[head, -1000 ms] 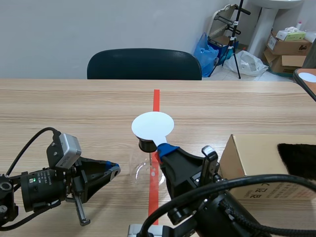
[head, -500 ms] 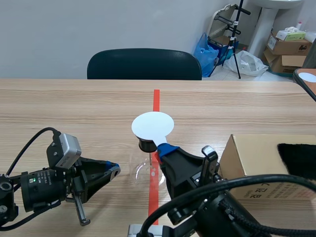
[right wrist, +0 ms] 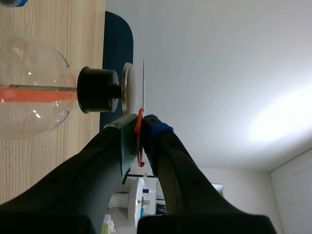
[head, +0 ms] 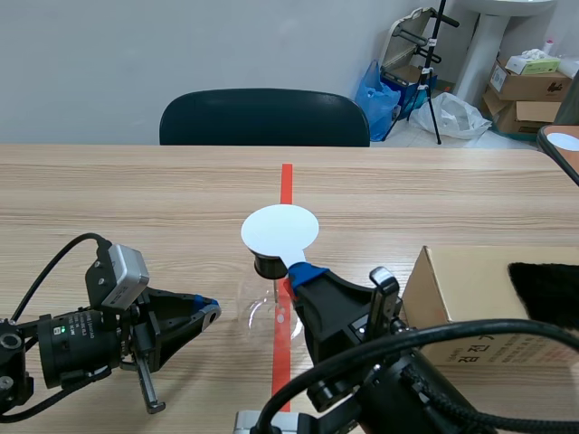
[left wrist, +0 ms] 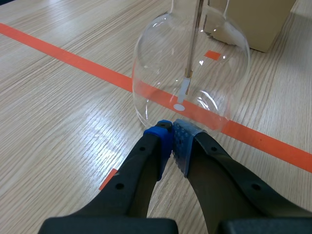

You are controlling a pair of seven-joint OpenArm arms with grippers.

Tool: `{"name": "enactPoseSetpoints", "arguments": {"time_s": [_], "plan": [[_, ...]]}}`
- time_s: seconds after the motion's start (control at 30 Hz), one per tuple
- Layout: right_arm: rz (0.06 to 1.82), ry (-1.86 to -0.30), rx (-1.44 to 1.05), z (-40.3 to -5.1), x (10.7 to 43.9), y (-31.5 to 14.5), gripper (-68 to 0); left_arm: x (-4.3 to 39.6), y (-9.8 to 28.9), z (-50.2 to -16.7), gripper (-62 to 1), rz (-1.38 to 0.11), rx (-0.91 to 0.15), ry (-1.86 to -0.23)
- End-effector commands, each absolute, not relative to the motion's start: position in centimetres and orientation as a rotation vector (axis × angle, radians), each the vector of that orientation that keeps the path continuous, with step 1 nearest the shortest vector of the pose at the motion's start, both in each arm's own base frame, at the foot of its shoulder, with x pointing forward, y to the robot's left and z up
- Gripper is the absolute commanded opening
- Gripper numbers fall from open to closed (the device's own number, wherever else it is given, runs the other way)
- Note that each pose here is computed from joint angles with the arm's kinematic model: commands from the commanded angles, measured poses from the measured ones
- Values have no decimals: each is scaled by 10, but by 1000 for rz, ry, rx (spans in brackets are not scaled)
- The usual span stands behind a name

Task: Do the electroscope experiment

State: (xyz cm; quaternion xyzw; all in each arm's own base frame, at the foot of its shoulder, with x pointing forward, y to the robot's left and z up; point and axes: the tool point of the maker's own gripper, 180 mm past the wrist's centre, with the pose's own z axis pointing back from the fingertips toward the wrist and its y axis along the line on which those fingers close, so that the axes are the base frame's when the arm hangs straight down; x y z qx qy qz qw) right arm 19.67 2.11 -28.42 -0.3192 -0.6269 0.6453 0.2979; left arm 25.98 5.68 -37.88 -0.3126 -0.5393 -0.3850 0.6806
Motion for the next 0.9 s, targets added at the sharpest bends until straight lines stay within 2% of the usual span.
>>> {"name": "enactPoseSetpoints", "arguments": {"time_s": [0.0, 0.33, 0.87], "plan": [[1702, -1696, -876, -275, 200, 21, -665, 263, 50, -369, -579, -860, -724, -1248], [1645, -1643, -931, -275, 209, 9, -665, 263, 50, -369, -579, -860, -724, -1248], [1391, -1406, -1143, -272, 234, -48, -665, 263, 50, -369, -579, -860, -724, -1248]]}}
